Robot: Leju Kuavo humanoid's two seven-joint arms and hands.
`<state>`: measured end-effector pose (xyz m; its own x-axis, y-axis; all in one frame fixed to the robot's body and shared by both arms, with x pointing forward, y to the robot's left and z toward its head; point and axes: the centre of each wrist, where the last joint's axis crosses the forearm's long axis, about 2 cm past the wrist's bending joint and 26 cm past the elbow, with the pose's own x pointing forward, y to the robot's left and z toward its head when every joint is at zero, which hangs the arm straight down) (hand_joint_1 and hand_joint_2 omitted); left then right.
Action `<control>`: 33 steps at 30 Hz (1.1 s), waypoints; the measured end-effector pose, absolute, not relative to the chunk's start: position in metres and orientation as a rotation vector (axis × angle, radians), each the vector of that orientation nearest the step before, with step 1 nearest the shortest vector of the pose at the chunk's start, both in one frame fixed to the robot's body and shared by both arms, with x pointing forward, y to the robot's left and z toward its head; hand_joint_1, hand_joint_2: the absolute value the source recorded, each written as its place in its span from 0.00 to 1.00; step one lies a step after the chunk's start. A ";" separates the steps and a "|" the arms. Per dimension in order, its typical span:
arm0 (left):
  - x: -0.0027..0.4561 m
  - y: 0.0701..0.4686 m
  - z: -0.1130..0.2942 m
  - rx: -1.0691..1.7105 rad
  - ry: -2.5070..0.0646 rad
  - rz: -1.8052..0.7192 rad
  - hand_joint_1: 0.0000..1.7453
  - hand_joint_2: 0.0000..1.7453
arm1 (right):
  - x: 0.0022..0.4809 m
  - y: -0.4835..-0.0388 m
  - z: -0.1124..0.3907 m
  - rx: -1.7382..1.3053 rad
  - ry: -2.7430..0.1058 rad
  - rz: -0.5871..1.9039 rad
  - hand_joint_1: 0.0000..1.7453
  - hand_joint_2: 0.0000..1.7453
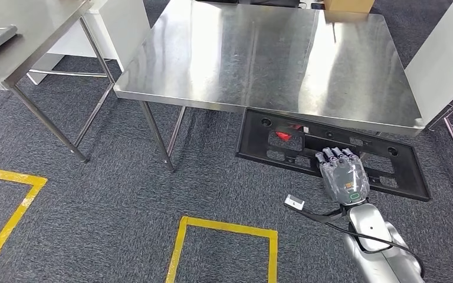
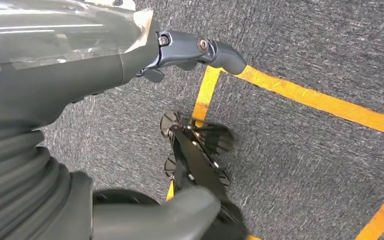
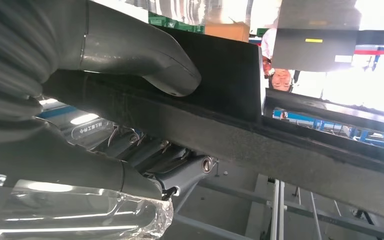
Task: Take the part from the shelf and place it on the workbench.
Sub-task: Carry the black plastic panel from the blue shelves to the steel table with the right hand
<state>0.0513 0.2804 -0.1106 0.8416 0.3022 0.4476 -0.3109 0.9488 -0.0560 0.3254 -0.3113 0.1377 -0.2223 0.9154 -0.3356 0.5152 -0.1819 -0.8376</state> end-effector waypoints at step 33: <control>0.050 0.283 -0.111 0.018 -0.471 0.329 0.00 1.00 | 0.328 -0.306 0.134 -1.625 -1.691 1.398 1.00 1.00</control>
